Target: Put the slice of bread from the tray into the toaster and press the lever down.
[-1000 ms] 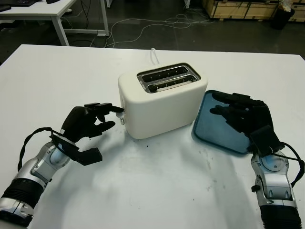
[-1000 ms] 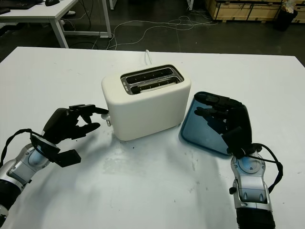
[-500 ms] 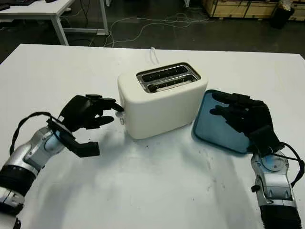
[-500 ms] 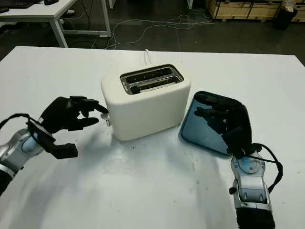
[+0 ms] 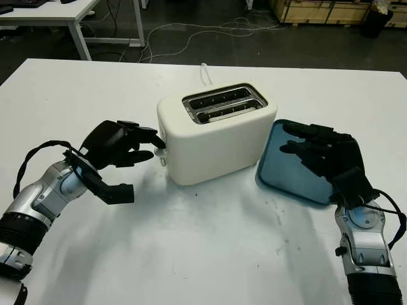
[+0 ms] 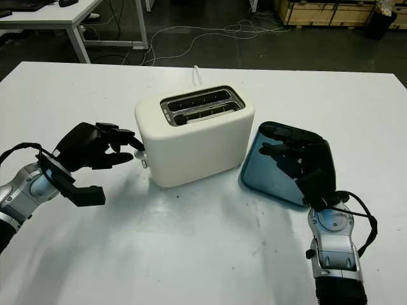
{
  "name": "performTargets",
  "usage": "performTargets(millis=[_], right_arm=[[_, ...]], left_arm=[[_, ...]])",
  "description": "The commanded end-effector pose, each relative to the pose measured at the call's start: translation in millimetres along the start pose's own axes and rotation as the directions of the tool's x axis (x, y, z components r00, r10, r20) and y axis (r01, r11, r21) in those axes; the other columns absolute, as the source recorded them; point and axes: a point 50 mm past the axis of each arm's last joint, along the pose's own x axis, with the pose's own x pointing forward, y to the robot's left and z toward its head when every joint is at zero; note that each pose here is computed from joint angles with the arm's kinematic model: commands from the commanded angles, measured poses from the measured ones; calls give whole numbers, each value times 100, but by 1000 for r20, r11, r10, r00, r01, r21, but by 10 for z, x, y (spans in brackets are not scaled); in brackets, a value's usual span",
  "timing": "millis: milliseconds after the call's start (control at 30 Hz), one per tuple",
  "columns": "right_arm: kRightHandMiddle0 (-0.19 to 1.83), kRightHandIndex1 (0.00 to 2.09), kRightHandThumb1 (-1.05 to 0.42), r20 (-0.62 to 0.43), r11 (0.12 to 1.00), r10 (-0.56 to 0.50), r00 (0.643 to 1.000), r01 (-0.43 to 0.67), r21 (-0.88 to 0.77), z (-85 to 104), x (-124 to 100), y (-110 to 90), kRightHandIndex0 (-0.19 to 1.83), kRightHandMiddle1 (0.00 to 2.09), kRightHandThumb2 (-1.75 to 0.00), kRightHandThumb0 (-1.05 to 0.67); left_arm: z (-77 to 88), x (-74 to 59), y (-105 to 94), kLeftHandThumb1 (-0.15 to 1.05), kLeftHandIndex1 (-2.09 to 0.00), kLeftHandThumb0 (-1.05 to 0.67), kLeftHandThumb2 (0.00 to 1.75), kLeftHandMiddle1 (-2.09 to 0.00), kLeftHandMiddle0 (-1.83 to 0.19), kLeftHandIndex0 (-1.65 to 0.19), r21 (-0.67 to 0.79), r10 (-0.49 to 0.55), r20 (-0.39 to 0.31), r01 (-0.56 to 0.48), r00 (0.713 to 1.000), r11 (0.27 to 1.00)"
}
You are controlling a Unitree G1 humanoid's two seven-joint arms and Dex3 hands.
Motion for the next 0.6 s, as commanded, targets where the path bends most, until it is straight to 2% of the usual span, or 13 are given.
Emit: performTargets(millis=[0, 67, 133, 200, 267, 433, 500, 567], right_arm=[[106, 51, -92, 15, 1000, -1, 1000, 1, -10, 17, 0, -3, 101, 0, -16, -46], [106, 51, -92, 10, 1000, -2, 1000, 2, -11, 15, -4, 3, 102, 0, -16, -47], [106, 52, -92, 6, 1000, -4, 1000, 4, -8, -5, -12, -2, 101, 0, -16, -47], [105, 52, -92, 2, 1000, -1, 1000, 1, -14, -20, -15, -11, 101, 0, -16, -46], [106, 52, -92, 4, 1000, 4, 1000, -4, -20, -11, -9, -19, 101, 0, -16, -48], [107, 55, -92, 13, 1000, 3, 1000, -3, -16, -2, -4, -23, 101, 1, -17, -48], [107, 54, -92, 9, 1000, 6, 1000, -6, -10, -19, -11, -13, 100, 1, -18, -51], [107, 54, -92, 4, 1000, 6, 1000, -6, -5, -26, -13, -7, 100, 0, -18, -51]], left_arm=[[189, -82, -681, 92, -60, -36, 27, -130, -73, -86, -3, -321, 51, 322, 946, 947], [194, -86, -750, 92, -60, -36, 28, -128, -72, -85, -5, -315, 22, 315, 949, 949], [177, -111, -1002, 92, -60, -32, 25, -127, -69, -84, -3, -325, -53, 326, 944, 946], [164, -155, -1316, 92, -60, -30, 24, -130, -65, -84, -6, -401, -131, 404, 907, 915], [174, -179, -1489, 92, -58, -30, 27, -126, -66, -83, -29, -458, -163, 460, 874, 887], [177, -133, -1497, 92, -50, -31, 26, -114, -68, -84, -15, -496, -164, 500, 853, 866], [178, -129, -1500, 92, -50, -32, 26, -112, -67, -86, -6, -491, -159, 496, 856, 868], [180, -129, -1502, 92, -51, -31, 24, -119, -68, -88, -5, -484, -157, 489, 861, 872]])
